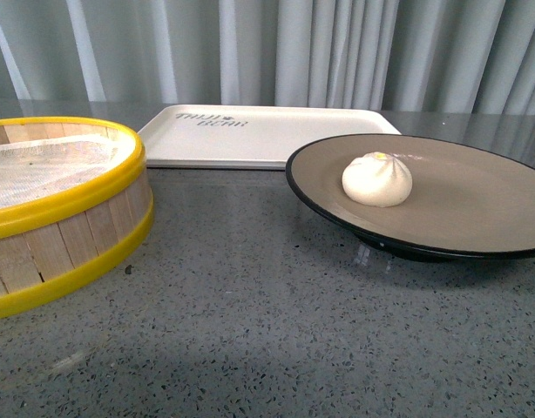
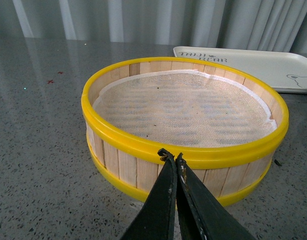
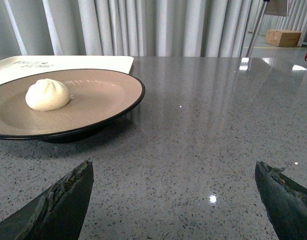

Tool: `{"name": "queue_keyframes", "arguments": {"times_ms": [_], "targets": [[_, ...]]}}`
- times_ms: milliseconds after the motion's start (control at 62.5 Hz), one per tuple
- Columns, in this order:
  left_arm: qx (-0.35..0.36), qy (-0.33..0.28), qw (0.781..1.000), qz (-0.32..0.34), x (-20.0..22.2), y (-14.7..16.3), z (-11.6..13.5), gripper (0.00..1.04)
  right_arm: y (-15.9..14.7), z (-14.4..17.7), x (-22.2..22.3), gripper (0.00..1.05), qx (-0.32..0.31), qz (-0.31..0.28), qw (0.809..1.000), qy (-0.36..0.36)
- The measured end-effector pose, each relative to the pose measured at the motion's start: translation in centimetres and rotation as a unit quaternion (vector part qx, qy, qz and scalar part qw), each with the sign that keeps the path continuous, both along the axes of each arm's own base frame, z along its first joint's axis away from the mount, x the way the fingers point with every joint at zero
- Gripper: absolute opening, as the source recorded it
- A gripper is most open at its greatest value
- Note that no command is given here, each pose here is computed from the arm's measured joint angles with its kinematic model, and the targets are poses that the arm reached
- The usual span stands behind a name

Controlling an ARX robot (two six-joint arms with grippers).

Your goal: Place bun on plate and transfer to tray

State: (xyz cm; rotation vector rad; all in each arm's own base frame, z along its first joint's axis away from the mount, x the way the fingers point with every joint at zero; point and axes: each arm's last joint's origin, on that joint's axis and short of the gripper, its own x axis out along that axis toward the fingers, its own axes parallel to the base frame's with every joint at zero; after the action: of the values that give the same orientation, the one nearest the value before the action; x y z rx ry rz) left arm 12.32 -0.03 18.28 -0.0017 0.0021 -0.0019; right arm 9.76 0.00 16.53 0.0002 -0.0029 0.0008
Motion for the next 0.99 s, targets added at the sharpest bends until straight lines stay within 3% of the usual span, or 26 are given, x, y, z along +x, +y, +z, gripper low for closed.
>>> {"name": "queue_keyframes", "arguments": {"times_ms": [992], "targets": [[0.0, -0.013, 1.0, 0.0, -2.7, 0.0, -1.0, 0.04, 0.0, 0.0, 0.0, 0.96, 0.0, 0.0, 1.0, 0.0]]}}
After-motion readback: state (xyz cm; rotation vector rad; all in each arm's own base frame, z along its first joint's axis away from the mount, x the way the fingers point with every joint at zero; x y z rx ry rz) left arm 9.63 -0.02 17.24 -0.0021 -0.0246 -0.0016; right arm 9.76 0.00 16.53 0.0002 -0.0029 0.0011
